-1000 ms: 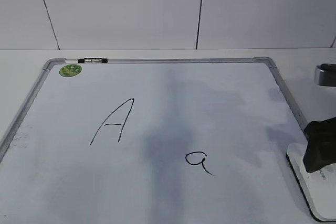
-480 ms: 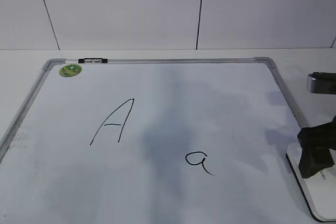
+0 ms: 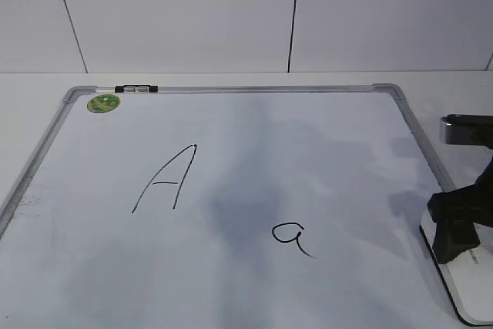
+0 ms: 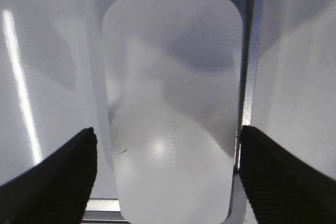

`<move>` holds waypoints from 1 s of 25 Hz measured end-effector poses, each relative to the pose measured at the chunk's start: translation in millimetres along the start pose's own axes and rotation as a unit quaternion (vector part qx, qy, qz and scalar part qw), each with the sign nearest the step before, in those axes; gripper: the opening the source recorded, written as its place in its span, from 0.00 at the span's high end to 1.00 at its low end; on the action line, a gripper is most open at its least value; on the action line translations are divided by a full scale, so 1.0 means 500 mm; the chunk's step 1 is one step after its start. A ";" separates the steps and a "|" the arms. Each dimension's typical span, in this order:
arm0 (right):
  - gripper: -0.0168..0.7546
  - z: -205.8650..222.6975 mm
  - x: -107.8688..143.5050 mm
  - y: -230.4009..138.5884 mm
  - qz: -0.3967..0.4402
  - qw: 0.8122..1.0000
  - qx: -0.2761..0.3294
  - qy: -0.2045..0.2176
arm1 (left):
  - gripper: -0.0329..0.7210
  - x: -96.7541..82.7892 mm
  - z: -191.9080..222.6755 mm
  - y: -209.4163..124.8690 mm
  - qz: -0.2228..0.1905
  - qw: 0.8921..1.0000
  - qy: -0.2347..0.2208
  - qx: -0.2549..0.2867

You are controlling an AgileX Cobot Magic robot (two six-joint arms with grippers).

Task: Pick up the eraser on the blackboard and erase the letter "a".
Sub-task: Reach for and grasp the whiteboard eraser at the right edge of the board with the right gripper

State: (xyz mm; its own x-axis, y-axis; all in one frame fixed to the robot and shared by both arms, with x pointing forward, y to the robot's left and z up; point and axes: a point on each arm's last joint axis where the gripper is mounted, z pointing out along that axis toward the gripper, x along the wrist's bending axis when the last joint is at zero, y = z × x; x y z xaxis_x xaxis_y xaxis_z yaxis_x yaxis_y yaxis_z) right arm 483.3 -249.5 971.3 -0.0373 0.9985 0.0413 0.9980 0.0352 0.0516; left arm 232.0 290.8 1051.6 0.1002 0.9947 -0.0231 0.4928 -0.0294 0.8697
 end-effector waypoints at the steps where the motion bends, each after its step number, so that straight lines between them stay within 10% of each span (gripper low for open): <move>1: 0.15 0.003 -0.001 0.001 -0.002 1.000 0.003 -0.003 | 0.46 0.000 0.000 0.000 0.000 1.000 0.000 0.000; 25: 0.18 0.015 -0.002 0.006 -0.012 1.000 0.008 -0.008 | 0.46 0.000 0.000 0.000 0.000 1.000 0.000 0.000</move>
State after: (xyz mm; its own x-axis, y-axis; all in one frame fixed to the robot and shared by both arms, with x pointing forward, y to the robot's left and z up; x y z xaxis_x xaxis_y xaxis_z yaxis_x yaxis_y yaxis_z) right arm 486.7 -250.1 963.7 -0.0612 0.9978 0.0237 0.9975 0.0603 0.0368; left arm 232.0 290.8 1051.6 0.1002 0.9947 -0.0231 0.4928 -0.0294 0.8697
